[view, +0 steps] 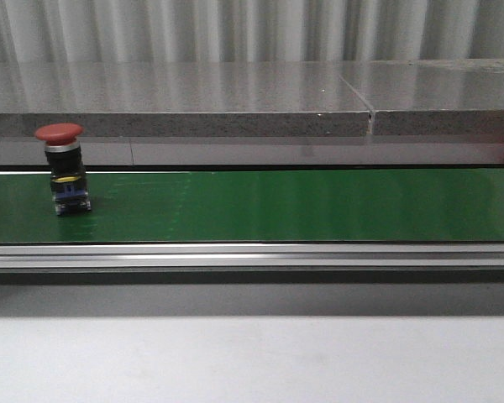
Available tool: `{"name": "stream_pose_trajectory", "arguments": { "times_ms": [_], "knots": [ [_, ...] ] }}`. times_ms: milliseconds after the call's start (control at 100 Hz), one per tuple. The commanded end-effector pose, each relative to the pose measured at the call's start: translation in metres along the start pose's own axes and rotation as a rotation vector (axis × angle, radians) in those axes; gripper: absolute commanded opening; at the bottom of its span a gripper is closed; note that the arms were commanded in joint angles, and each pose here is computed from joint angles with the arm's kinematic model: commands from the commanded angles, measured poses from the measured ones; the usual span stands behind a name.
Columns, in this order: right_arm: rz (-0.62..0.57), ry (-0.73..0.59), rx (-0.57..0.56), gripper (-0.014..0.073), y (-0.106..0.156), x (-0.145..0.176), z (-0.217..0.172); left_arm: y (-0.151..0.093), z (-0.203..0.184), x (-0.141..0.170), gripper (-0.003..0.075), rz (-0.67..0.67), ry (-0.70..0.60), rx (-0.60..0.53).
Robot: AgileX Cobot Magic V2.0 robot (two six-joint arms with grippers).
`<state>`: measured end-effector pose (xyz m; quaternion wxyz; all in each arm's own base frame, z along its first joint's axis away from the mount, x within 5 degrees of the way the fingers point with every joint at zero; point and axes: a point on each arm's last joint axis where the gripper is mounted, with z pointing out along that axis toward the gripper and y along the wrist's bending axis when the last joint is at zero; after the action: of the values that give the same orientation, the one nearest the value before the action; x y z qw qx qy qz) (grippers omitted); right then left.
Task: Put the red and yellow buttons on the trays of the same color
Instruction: 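Grasp a yellow mushroom button from the pile with the left gripper, then set the yellow button upright on the belt, open the left gripper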
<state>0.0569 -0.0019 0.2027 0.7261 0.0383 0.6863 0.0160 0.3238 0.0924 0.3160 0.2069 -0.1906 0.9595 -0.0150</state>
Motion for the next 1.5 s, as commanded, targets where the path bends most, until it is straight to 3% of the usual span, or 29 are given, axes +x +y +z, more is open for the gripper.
{"name": "stream_pose_trajectory", "arguments": {
  "times_ms": [0, 230, 860, 930, 1060, 1120, 1330, 1400, 1490],
  "knots": [
    [-0.006, -0.106, -0.010, -0.0069, 0.001, -0.014, -0.002, -0.013, -0.029, 0.003, 0.0261, 0.036, -0.089, 0.038],
    [-0.006, -0.106, -0.010, -0.0069, 0.001, -0.014, -0.002, -0.032, -0.020, 0.015, 0.0261, 0.110, -0.029, 0.059],
    [-0.006, -0.106, -0.010, -0.0069, 0.001, -0.014, -0.002, -0.033, 0.009, 0.013, 0.0269, 0.096, 0.060, 0.062],
    [-0.006, -0.106, -0.010, -0.0069, 0.001, -0.014, -0.002, -0.034, 0.009, 0.012, 0.0321, 0.095, 0.054, 0.067],
    [-0.006, -0.106, -0.010, -0.0069, 0.001, -0.014, -0.002, -0.037, 0.008, 0.011, 0.0510, 0.107, 0.030, 0.105],
    [-0.006, -0.106, -0.010, -0.0069, 0.001, -0.014, -0.002, -0.038, 0.004, 0.009, 0.0537, 0.105, -0.003, 0.109],
    [-0.006, -0.106, -0.010, -0.0069, 0.001, -0.014, -0.002, -0.049, -0.036, 0.009, 0.0513, 0.238, -0.204, 0.135],
    [-0.006, -0.106, -0.010, -0.0069, 0.001, -0.014, -0.002, -0.054, -0.050, 0.012, 0.0437, 0.287, -0.258, 0.141],
    [-0.006, -0.106, -0.010, -0.0069, 0.001, -0.014, -0.002, -0.061, -0.066, 0.022, 0.0254, 0.332, -0.306, 0.158]
  ]
}}
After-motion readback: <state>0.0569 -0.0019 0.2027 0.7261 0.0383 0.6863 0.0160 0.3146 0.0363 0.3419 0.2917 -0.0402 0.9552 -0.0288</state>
